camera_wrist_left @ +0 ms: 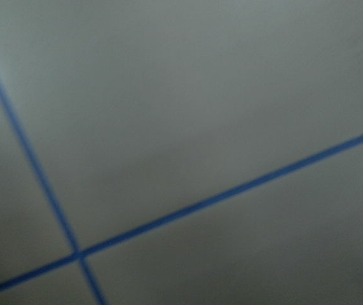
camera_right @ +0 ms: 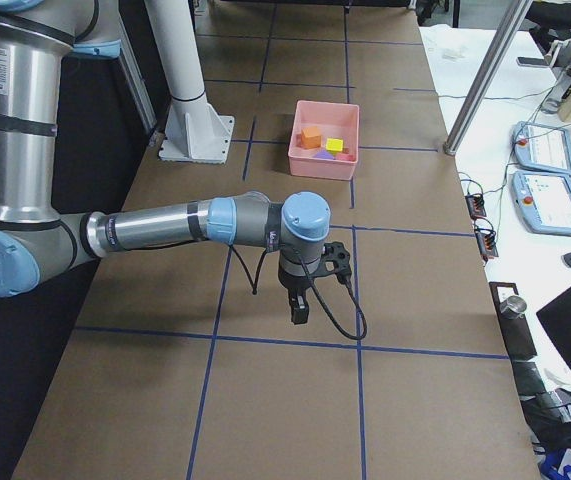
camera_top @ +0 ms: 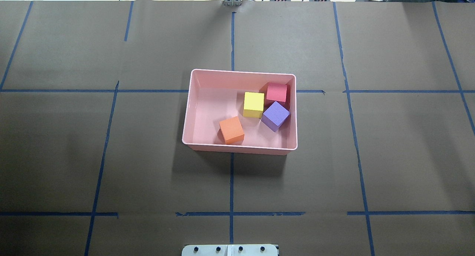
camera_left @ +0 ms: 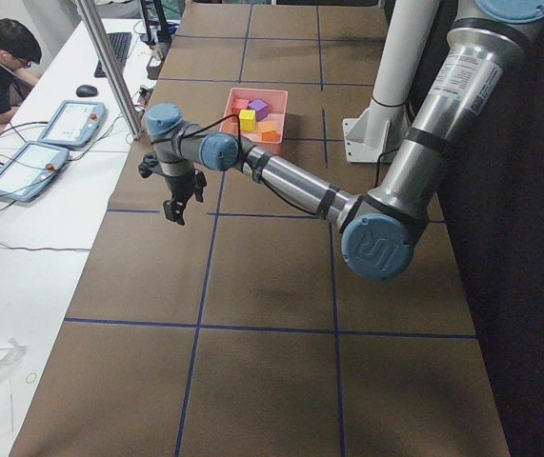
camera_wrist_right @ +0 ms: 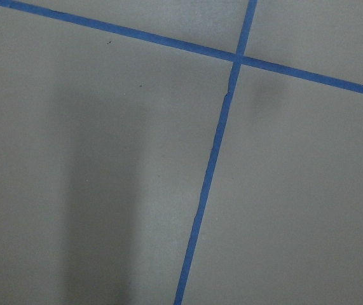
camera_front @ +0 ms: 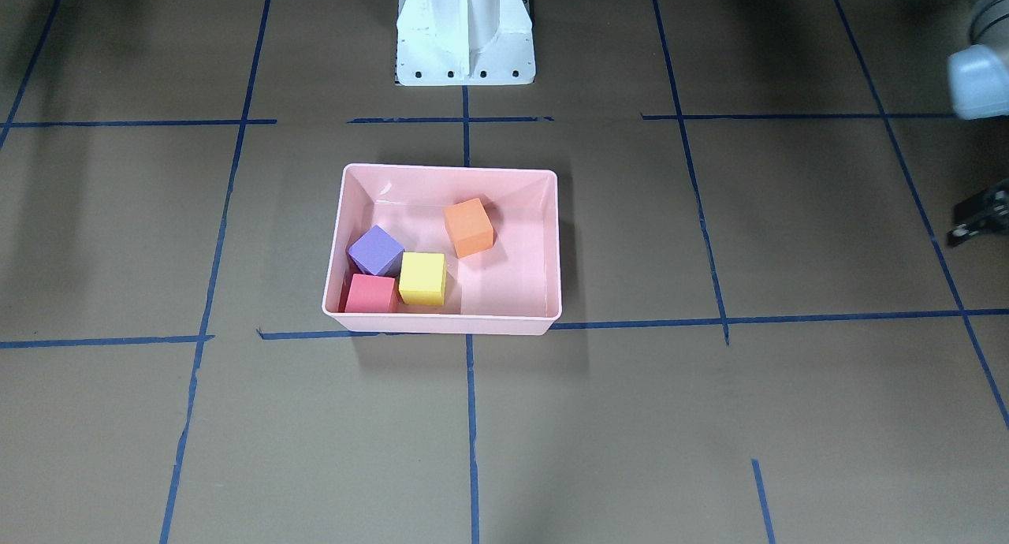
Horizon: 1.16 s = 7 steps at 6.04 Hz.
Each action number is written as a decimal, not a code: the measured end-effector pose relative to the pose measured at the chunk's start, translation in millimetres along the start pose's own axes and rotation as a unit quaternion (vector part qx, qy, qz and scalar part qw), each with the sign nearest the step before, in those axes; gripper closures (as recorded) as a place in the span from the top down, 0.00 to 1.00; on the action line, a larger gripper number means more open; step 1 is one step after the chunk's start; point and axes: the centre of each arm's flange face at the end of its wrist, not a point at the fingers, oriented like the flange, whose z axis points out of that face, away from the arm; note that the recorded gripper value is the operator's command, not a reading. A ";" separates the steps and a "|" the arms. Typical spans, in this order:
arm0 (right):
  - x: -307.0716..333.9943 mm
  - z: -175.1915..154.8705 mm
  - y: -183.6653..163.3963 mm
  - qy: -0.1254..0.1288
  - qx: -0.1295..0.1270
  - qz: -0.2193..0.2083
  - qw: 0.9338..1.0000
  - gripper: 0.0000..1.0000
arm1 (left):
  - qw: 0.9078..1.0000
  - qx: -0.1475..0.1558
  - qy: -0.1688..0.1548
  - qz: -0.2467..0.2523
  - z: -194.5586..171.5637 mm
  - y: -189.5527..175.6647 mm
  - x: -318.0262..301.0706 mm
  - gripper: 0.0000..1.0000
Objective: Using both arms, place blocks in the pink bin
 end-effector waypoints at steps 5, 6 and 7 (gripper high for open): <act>-9.3 -12.3 -18.4 -0.003 0.014 0.017 1.000 0.99 | 0.997 -0.010 0.037 -0.072 27.2 153.9 -61.9 1.00; -9.6 -12.4 -18.2 -0.003 0.014 0.017 1.000 0.99 | 0.996 -0.013 0.038 -0.077 31.9 162.0 -64.6 1.00; -9.6 -11.1 -16.0 -0.004 0.013 0.018 1.000 0.99 | 0.996 -0.011 0.037 -0.077 32.9 169.7 -65.1 1.00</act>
